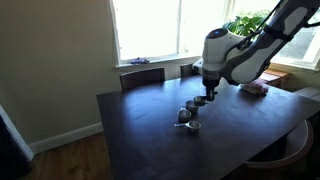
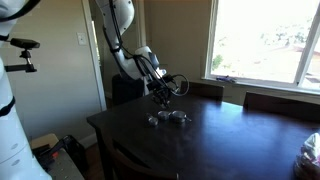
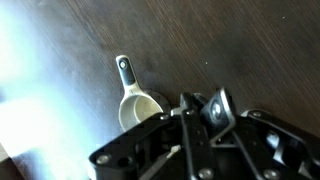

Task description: Remove the three small pots from the big pot, then remove the other smaller pots from the small pot, and finally remove the smallest mini pot from the smallest pot

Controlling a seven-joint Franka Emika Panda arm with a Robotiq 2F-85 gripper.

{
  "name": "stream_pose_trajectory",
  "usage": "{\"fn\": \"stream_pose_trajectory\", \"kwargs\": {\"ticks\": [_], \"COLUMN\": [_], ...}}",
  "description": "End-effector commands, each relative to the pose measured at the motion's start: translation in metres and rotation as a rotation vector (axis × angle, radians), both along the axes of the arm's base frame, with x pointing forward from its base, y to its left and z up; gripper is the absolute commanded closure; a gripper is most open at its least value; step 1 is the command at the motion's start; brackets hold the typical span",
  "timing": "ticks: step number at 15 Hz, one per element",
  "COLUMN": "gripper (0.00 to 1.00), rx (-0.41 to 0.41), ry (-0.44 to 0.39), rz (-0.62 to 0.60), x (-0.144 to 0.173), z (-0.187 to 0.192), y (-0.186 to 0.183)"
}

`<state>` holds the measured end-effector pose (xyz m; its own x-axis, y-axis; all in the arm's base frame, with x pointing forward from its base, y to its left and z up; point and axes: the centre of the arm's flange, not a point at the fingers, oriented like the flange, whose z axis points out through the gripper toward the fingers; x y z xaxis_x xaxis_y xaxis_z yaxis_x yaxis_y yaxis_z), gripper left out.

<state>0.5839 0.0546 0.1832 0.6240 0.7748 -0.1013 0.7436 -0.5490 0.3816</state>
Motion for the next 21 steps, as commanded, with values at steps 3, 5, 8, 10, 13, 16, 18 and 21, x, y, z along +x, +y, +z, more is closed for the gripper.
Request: {"fn": "stream_pose_trajectory", "kwargs": {"ticks": [3, 5, 8, 10, 13, 16, 18, 21], "gripper": [0.92, 0.92, 0.93, 0.92, 0.92, 0.94, 0.94, 0.62], "rx": [-0.112, -0.141, -0.176, -0.188, -0.204, -0.216, -0.213, -0.213], "ry": [-0.021, -0.013, -0.010, -0.030, -0.040, -0.046, -0.044, -0.054], "rz": [-0.177, -0.234, -0.309, -0.351, -0.382, -0.387, -0.374, -0.344], "x": [-0.007, -0.003, 0.005, 0.013, 0.022, 0.026, 0.024, 0.017], "z": [-0.033, -0.051, -0.080, -0.097, -0.119, -0.129, -0.129, -0.123], "y": [-0.018, -0.020, -0.017, -0.014, -0.009, -0.006, -0.004, -0.001]}}
